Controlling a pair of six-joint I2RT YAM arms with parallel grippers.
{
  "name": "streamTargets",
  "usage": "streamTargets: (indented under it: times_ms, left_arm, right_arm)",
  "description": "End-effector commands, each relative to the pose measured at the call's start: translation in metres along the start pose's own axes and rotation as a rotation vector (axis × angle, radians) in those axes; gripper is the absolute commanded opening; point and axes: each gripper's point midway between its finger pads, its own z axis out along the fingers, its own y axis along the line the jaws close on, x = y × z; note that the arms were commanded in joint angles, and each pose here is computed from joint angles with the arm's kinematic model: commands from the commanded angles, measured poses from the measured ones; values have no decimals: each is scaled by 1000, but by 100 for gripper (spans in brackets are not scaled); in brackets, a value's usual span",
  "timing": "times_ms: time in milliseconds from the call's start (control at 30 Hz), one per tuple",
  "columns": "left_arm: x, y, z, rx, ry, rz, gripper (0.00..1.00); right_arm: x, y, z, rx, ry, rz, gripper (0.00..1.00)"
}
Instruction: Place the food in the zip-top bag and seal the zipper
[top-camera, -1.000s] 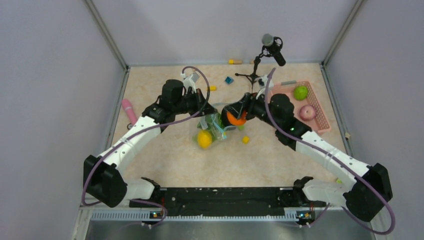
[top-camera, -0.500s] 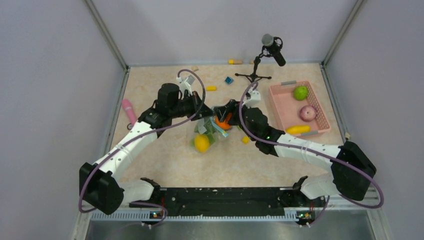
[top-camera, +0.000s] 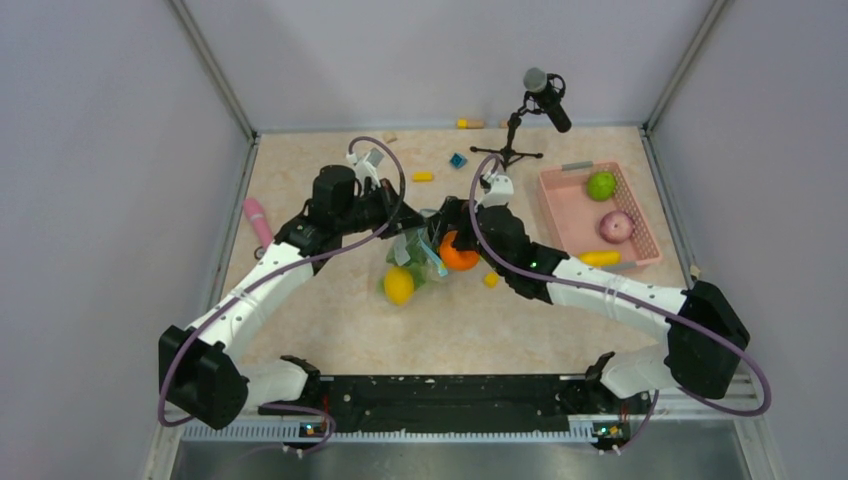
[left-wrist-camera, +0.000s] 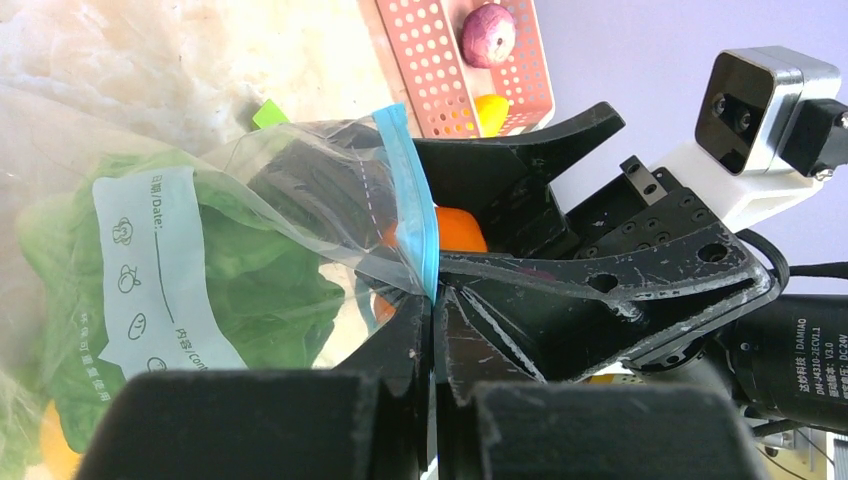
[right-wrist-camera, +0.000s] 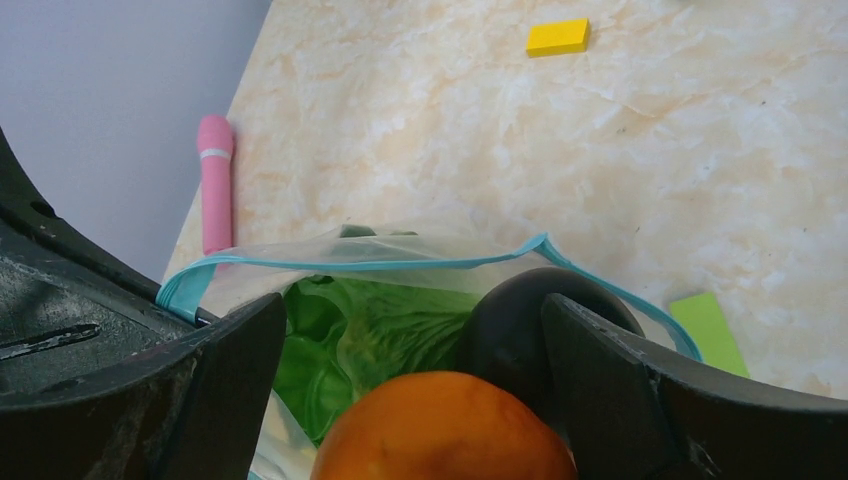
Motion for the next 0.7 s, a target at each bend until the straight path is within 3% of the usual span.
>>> streamTargets:
  times_ms: [0, 133, 333, 467, 667]
  left_arm:
    - [-22, -31, -4, 116, -85, 44, 0]
    - [-22, -32, -7, 124, -89, 34, 0]
    - [-21, -30, -6, 128, -80, 17, 0]
    - [-21, -23, -2, 114, -73, 24, 0]
    - [-18, 5, 7, 37, -79, 18, 0]
  right_arm:
    - [-28, 51, -10, -154, -45, 71, 93]
    - [-20, 47, 1, -141, -61, 118, 71]
    - [-13, 37, 15, -105, -95, 139, 52]
    - [-19, 36, 11, -101, -101, 68, 62]
    - [-47, 34, -31, -165, -60, -106, 87]
